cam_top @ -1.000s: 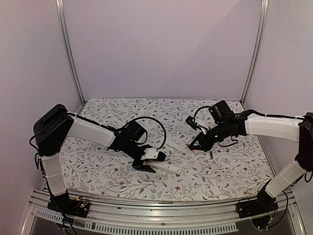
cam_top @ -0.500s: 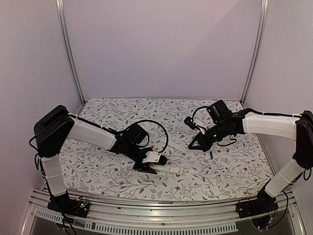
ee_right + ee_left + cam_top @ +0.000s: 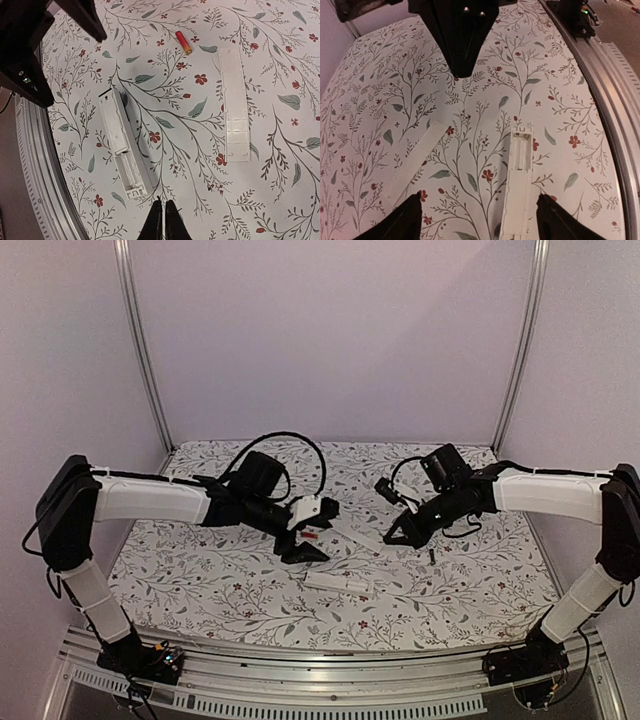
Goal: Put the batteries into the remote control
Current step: Adjust the remote control without the battery cover at the center of the board, then pick up the battery from the center of the board.
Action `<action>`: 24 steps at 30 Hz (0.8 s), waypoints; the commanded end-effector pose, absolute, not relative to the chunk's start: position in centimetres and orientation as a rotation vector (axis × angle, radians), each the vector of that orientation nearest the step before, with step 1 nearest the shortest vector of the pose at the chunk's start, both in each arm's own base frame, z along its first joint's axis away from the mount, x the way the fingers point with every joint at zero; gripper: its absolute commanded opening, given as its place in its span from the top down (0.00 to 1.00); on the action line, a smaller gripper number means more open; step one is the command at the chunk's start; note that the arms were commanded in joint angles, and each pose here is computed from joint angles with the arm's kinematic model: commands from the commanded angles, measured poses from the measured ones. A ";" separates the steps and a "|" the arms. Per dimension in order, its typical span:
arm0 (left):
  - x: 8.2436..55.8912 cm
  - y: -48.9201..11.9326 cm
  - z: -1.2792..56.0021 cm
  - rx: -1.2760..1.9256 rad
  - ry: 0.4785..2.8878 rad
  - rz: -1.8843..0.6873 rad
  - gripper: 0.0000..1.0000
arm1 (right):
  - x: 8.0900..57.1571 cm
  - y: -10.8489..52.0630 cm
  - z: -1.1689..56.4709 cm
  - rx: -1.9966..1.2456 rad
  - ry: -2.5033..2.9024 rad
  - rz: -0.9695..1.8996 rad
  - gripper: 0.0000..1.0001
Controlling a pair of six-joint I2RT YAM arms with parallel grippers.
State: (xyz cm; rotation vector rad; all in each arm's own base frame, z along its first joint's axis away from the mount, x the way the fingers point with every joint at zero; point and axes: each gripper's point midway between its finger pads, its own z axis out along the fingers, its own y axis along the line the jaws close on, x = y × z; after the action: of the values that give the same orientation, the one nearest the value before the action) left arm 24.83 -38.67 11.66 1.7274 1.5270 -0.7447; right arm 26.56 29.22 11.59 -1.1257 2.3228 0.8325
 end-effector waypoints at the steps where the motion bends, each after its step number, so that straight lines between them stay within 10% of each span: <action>1: 28.2 -36.4 13.3 1.571 1.589 -0.685 0.16 | 27.4 29.5 12.0 -1.107 2.300 0.820 0.95; 9: 35.9 -32.0 8.4 1.666 1.652 -0.469 0.10 | 28.3 28.7 12.7 -1.044 2.278 0.766 0.69; 24: 38.7 -34.0 2.1 1.880 1.715 -0.586 0.12 | 27.8 27.7 13.5 -1.000 2.265 0.763 0.63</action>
State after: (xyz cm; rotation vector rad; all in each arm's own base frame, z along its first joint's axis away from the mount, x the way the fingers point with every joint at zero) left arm 40.03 -33.92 3.85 1.7970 1.6855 -0.5189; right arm 27.56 27.97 12.94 -1.0259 2.2774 0.7721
